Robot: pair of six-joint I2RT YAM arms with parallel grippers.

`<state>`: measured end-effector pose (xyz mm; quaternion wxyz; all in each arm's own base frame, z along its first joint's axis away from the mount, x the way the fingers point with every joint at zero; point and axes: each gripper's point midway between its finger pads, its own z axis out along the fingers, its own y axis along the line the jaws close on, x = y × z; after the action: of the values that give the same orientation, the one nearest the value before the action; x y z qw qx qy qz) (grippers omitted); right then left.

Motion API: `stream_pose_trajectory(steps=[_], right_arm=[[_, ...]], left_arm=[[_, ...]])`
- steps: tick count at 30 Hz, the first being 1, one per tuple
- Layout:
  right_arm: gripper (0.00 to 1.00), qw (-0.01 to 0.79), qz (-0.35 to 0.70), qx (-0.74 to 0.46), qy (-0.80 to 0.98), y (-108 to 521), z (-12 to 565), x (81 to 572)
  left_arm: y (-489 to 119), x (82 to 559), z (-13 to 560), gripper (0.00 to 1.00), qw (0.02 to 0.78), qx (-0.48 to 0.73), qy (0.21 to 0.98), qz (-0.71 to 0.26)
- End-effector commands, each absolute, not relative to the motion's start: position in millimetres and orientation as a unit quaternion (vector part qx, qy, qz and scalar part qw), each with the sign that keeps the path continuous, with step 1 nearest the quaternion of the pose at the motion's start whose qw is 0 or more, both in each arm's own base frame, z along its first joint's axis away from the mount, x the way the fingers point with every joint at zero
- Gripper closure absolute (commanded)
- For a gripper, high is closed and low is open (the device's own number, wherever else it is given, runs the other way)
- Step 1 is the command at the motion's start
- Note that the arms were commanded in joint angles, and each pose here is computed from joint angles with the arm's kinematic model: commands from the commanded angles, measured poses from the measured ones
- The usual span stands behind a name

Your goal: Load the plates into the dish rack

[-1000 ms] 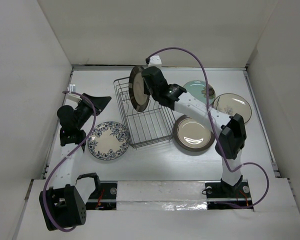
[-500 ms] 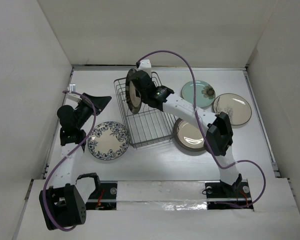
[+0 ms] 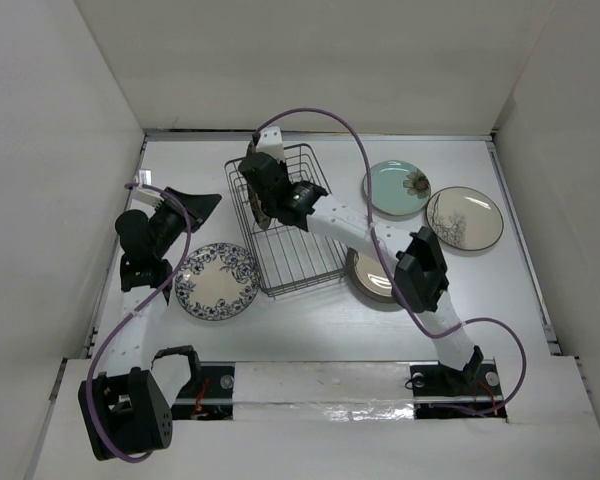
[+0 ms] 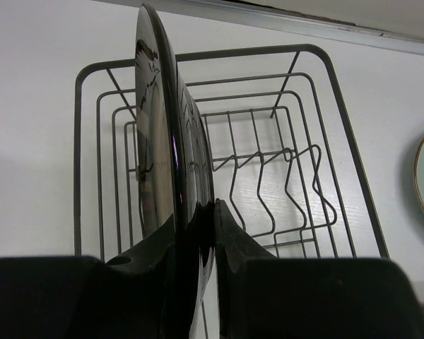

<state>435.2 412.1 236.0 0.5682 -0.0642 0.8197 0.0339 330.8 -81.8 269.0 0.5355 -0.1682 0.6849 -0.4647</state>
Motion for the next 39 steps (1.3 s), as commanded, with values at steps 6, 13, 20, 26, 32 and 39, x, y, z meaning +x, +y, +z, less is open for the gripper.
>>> stream_pose_trajectory(steps=[6, 13, 20, 26, 32, 39], right_arm=[[0.85, 0.619, 0.070, -0.054, 0.781, 443, 280, 428], [0.67, 0.615, 0.091, -0.061, 0.781, 452, 276, 428], [0.43, 0.625, 0.135, -0.072, 0.765, 454, 306, 418], [0.21, 0.621, 0.236, -0.133, 0.736, 444, 353, 375], [0.19, 0.618, 0.312, -0.141, 0.708, 398, 369, 318], [0.19, 0.625, 0.316, -0.104, 0.706, 324, 360, 293]], left_arm=[[-68, 337, 285, 0.87, 0.573, -0.167, 0.674, -0.435], [-58, 345, 267, 0.78, 0.561, -0.193, 0.689, -0.415], [-39, 352, 232, 0.64, 0.536, -0.239, 0.731, -0.349], [2, 338, 189, 0.49, 0.507, -0.304, 0.780, -0.205], [39, 297, 133, 0.23, 0.424, -0.412, 0.803, -0.077], [64, 250, 92, 0.27, 0.306, -0.454, 0.836, 0.031]])
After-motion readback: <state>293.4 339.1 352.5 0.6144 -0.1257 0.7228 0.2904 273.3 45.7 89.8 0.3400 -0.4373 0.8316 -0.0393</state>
